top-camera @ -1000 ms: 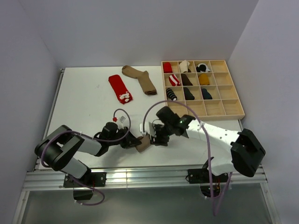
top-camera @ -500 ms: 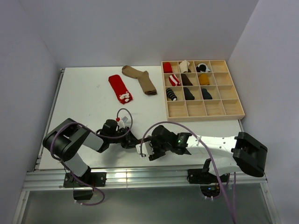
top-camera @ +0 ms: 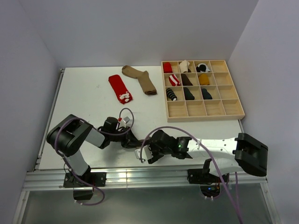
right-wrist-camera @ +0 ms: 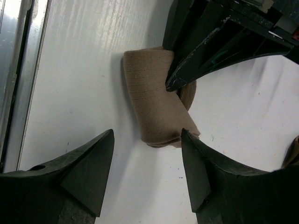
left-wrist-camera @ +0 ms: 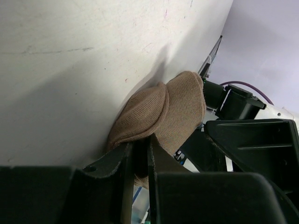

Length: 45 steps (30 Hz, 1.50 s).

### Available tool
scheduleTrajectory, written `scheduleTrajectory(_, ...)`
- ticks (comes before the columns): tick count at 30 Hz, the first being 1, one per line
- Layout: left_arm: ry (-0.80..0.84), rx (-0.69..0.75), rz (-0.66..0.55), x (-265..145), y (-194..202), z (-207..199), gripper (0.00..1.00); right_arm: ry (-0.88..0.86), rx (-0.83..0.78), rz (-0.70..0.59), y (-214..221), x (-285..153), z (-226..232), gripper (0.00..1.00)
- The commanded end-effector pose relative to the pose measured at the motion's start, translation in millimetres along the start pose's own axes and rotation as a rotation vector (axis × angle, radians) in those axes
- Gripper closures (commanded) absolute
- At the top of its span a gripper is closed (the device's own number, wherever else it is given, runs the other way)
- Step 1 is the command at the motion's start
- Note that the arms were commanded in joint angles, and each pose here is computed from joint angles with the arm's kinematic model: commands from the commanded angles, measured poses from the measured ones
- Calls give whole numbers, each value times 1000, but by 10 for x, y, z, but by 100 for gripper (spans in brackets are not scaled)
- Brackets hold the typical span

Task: Roll the socks
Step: Roll the sock at the center of the board.

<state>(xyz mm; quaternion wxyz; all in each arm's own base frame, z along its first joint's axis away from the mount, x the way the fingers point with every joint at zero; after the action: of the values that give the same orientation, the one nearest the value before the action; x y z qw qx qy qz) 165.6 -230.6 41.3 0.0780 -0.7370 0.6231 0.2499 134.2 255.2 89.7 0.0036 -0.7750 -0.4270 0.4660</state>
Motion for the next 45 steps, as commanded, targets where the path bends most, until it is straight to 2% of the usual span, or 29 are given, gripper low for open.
scheduleTrajectory(1, -257, -123, 34, -65, 221, 642, 100, 47, -33, -18, -87, 45, -137, 34)
scheduleTrajectory(8, -249, -134, 45, -68, 236, 639, 100, 33, -55, -3, -81, 161, -154, 35)
scheduleTrajectory(13, -232, -139, 61, -61, 253, 621, 100, 24, -48, -5, -99, 202, -172, 39)
scheduleTrajectory(16, -223, -141, 66, -53, 253, 613, 100, -9, -30, 0, -116, 228, -165, 45)
scheduleTrajectory(20, -223, -136, 66, -57, 255, 599, 100, -75, -14, 19, -114, 281, -122, 67)
scheduleTrajectory(23, -224, -121, 54, -60, 224, 556, 100, -132, -4, 32, -135, 276, -125, 74)
scheduleTrajectory(25, -236, -72, 2, -56, 125, 487, 100, -207, 18, 58, -107, 249, -48, 75)
scheduleTrajectory(29, -263, -11, -97, -96, -22, 331, 90, -323, 80, 89, -62, 248, -13, 76)
scheduleTrajectory(31, -243, 24, -160, -113, -113, 191, 80, -370, 116, 103, -1, 234, 28, 76)
scheduleTrajectory(36, -167, 74, -240, -152, -232, -29, 66, -444, 170, 133, 88, 237, 25, 77)
scheduleTrajectory(41, -124, 107, -259, -179, -271, -148, 61, -484, 182, 171, 163, 274, 87, 77)
scheduleTrajectory(45, -94, 78, -372, -407, -346, -201, 60, -510, 201, 187, 192, 283, 97, 77)
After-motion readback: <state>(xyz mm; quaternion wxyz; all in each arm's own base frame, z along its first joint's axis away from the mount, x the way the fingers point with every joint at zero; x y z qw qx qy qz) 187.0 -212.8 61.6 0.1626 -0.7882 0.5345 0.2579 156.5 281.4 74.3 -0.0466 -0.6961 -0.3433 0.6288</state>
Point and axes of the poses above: each gripper's point midway between its finger pads, its own x axis out along the fingers, its own z axis along the line the jaws close on, y = z × x, the point moved 5 cm from there along -x, back along the fingers, and after that the axes turned 11 degrees about -x, right-handed, at the moved point
